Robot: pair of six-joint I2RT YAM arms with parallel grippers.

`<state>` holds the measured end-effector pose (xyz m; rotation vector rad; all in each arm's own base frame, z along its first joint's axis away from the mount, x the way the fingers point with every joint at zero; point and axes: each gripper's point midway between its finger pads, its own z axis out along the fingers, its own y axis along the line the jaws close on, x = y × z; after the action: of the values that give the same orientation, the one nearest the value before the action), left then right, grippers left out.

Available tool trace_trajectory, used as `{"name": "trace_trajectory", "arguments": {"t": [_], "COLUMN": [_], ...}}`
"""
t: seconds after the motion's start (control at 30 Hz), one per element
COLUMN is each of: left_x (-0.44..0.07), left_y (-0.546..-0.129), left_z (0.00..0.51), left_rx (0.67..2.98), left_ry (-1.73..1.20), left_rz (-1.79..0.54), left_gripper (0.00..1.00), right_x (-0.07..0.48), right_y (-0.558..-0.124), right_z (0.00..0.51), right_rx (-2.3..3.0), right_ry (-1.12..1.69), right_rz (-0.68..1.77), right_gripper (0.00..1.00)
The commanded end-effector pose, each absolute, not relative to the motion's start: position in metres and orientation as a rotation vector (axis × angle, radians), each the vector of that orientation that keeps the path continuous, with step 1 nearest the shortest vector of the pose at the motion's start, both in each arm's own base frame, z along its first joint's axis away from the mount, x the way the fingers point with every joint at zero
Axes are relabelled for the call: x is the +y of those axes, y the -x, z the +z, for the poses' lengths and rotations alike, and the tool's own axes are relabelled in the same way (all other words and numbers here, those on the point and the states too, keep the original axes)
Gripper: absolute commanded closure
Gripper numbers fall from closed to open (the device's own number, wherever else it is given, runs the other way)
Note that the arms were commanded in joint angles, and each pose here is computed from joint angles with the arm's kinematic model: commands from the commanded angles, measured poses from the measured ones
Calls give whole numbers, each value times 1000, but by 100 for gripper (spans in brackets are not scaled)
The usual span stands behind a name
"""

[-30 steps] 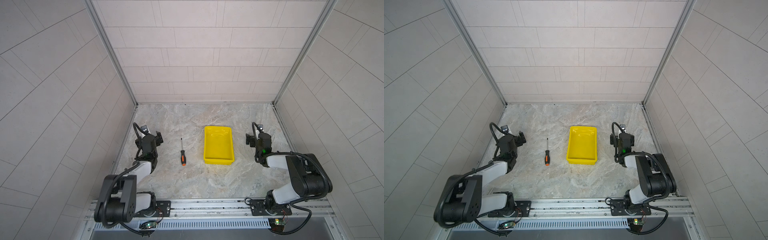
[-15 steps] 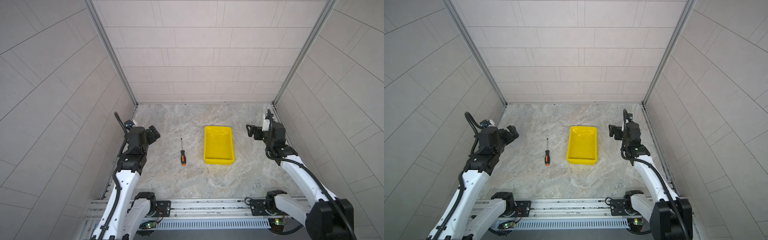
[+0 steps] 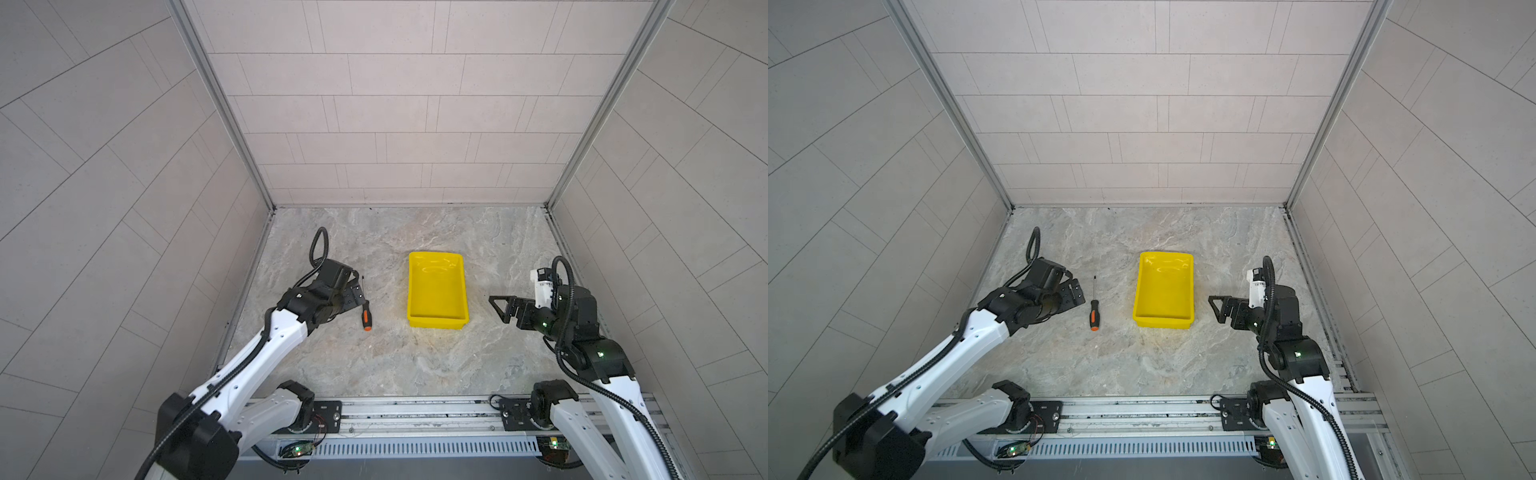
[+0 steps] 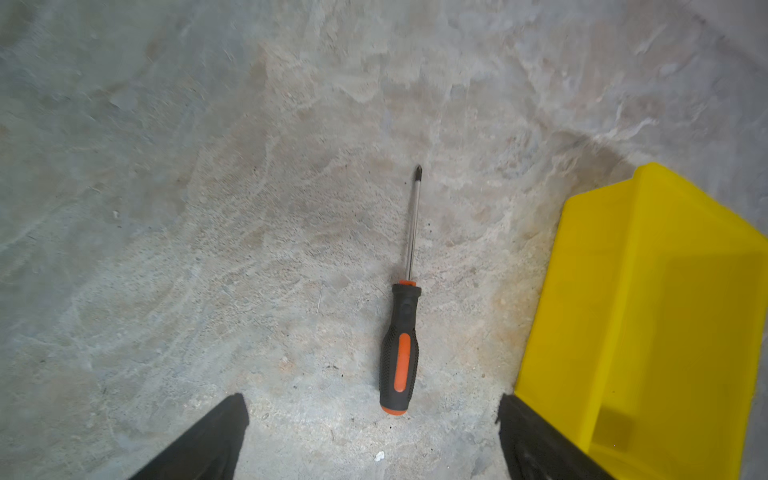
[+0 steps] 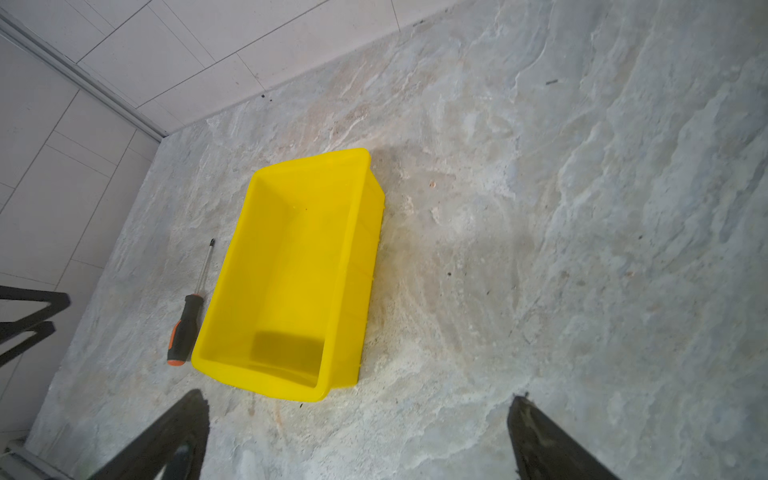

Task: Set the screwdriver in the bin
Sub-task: 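Reach the left gripper over the screwdriver handle while the right arm lifts aside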

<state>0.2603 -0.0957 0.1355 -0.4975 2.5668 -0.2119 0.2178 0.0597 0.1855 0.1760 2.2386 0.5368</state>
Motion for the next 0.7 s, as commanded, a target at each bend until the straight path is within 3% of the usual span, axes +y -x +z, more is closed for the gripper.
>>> {"name": "trace_trajectory", "arguments": {"t": [0.0, 0.67], "left_x": [-103, -135], "left_y": [-266, -281], "left_z": [126, 68], "left_rx": [2591, 2806], "left_ry": [537, 363], "left_rz": [-188, -177], "left_gripper": [0, 18], "right_x": [61, 50], "right_y": [-195, -196], "right_z": [160, 151], "right_rx": [2350, 2366], "right_ry": [-295, -368], "right_rz": [585, 517], "right_gripper": [0, 0]}}
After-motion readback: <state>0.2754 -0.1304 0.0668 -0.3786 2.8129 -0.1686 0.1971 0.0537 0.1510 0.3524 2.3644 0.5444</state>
